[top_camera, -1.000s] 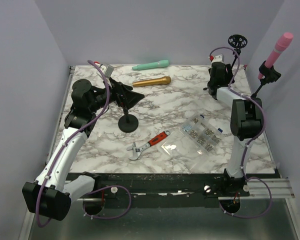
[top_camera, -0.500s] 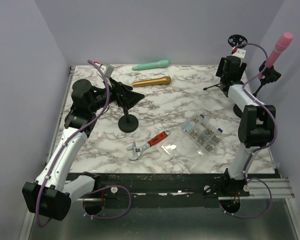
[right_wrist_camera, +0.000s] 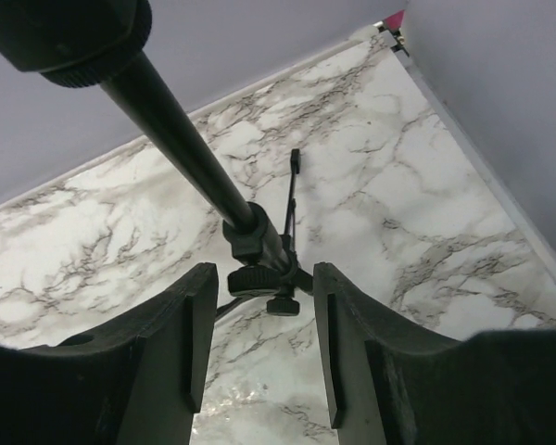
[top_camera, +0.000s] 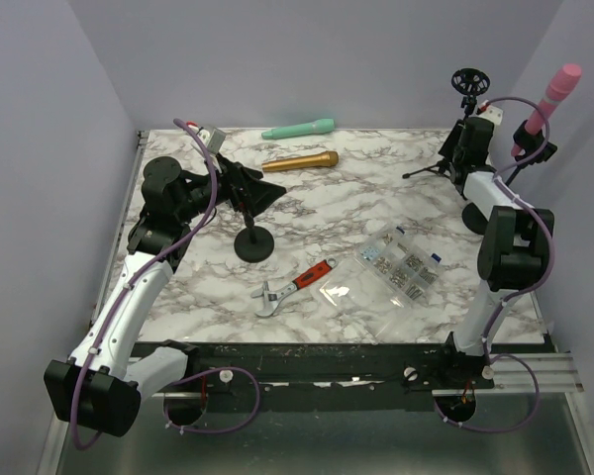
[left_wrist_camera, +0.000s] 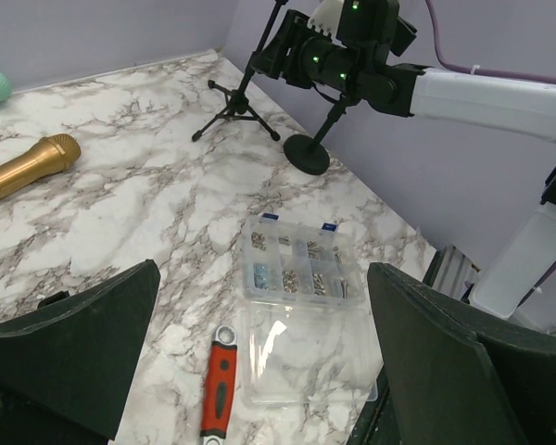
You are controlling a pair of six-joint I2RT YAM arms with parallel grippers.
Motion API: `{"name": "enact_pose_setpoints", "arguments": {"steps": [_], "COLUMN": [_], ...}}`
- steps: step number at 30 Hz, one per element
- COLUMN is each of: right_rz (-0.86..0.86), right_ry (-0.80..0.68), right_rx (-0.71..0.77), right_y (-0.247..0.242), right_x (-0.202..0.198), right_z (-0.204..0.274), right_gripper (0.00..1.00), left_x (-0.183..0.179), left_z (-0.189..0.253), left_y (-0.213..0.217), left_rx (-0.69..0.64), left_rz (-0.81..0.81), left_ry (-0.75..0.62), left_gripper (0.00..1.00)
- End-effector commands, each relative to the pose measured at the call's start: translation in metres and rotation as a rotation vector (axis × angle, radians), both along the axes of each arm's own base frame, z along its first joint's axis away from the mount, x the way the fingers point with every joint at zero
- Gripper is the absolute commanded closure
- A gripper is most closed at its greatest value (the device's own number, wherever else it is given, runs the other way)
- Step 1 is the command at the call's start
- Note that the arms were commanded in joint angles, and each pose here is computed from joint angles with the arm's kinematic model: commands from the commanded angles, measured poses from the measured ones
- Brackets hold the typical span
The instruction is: Remove the microphone from the stand
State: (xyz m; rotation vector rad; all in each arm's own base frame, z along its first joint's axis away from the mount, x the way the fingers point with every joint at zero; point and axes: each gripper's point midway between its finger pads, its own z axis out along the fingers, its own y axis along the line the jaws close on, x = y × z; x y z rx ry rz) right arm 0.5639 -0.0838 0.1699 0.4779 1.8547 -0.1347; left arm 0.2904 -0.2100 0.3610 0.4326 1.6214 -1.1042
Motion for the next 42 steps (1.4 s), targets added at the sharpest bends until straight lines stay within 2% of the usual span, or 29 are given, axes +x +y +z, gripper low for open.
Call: {"name": "enact_pose_setpoints", "arguments": {"steps": [1, 3, 5, 8, 10, 14, 19, 22, 30, 32, 33, 35, 42], "right_rz": [0.034, 0.052, 0.06, 0.068, 0.053, -0.007, -0.078, -0.095, -0.02, -0.021, -0.026, -0.029, -0.03], "right_ry": [-0.02, -0.012, 0.004, 0.038, 0.063, 0.17, 0.359, 0.442, 0.392, 0.377, 0.361, 0.325, 0.165], "right_rx": [0.033, 0.032, 0.032, 0.003, -0.044, -0.217, -0.769, -0.961, -0.954, -0.935, -0.918, -0.866, -0.637], "right_y": [0.005, 0.007, 0.008, 0.006, 0.001, -0.019, -0.022, -0.024, -0.004, -0.001, 0.001, 0.004, 0.021], "right_x": [0.008, 0.011, 0.012, 0.009, 0.007, -0.004, -0.017, -0.014, -0.001, 0.0, 0.0, 0.0, -0.005], "right_z": [-0.007, -0.01, -0.014, -0.017, -0.018, -0.027, -0.031, -0.032, -0.03, -0.029, -0.027, -0.021, 0.02], "right_gripper": [0.53, 0.59, 0.7, 0.92, 0.99, 0.99, 0.99, 0.99, 0.99, 0.92, 0.8, 0.63, 0.35], "left_x": [-0.003, -0.002, -0.002, -0.002, -0.003, -0.004, -0.004, -0.004, -0.001, -0.001, -0.001, -0.001, -0.002], "left_z": [0.008, 0.008, 0.008, 0.008, 0.008, 0.01, 0.01, 0.008, 0.004, 0.005, 0.005, 0.005, 0.007], "left_y": [-0.002, -0.002, -0.002, -0.002, -0.002, -0.002, -0.002, -0.003, -0.003, -0.003, -0.003, -0.003, -0.003], "left_rx": [0.0, 0.001, 0.002, 0.004, 0.003, -0.001, -0.005, -0.004, 0.005, 0.005, 0.005, 0.006, 0.005], "left_rz": [-0.013, -0.011, -0.009, -0.006, -0.008, -0.011, -0.014, -0.014, -0.011, -0.011, -0.011, -0.011, -0.014], "left_ry": [-0.017, -0.015, -0.015, -0.016, -0.016, -0.018, -0.019, -0.014, -0.006, -0.007, -0.006, -0.009, -0.012], "left_gripper": [0.01, 0.01, 0.02, 0.01, 0.01, 0.02, 0.02, 0.01, 0.01, 0.01, 0.01, 0.01, 0.01]}}
